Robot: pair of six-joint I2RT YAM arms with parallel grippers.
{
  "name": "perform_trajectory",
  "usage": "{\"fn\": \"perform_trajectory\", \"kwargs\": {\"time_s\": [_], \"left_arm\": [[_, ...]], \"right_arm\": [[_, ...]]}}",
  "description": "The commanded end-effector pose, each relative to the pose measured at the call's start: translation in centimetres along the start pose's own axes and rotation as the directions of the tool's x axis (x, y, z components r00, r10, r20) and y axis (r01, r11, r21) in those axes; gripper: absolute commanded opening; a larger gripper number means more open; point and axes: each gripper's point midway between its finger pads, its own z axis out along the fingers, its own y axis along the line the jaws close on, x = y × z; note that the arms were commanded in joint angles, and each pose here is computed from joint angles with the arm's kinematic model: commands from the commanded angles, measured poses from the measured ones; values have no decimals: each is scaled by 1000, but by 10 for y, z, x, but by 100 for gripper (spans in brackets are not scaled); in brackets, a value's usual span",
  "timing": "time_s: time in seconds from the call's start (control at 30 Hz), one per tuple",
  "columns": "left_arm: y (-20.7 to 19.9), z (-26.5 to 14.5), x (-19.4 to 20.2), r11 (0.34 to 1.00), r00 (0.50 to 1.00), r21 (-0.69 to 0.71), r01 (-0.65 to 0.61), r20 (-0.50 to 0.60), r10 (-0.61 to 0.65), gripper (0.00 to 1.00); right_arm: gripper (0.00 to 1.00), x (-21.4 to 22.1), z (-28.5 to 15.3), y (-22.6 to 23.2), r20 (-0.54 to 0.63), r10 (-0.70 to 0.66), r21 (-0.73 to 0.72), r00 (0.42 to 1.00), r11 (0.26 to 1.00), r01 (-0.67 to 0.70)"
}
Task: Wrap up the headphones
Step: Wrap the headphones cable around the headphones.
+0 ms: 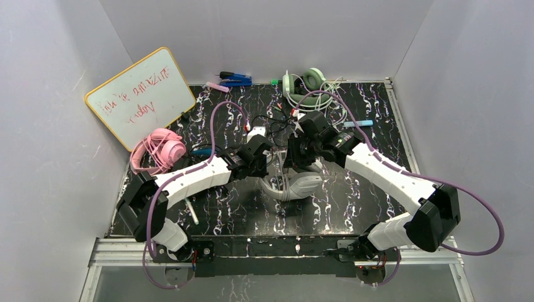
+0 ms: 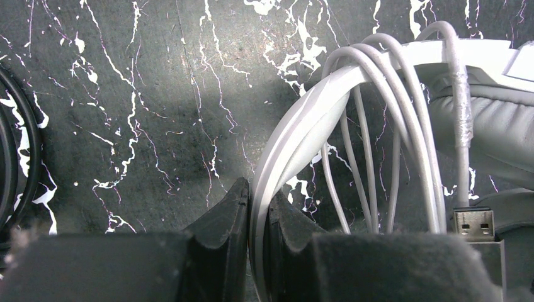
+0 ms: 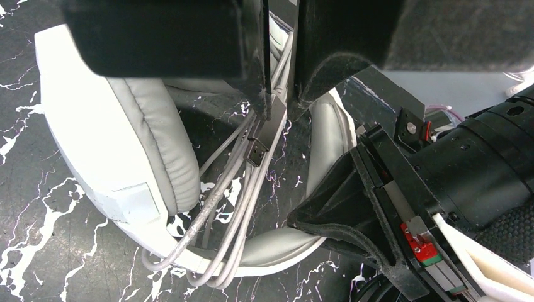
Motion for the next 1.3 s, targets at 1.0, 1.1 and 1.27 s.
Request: {"fn": "perform_trajectory", "kwargs": {"time_s": [1.0, 1.1, 1.27], "left_arm": [[-20, -16, -34, 996, 994, 69, 54, 86, -60, 0], [-18, -15, -32, 997, 995, 62, 52, 85, -57, 0], [-17, -14, -30, 997, 995, 60, 51, 81, -56, 0]], "right_arm": [[16, 18, 23, -2, -92, -99, 110, 991, 988, 109], [18, 6, 11, 2, -34, -105, 111, 994, 988, 108], [26, -15, -16, 10, 72, -119, 113, 990, 987, 111]]}}
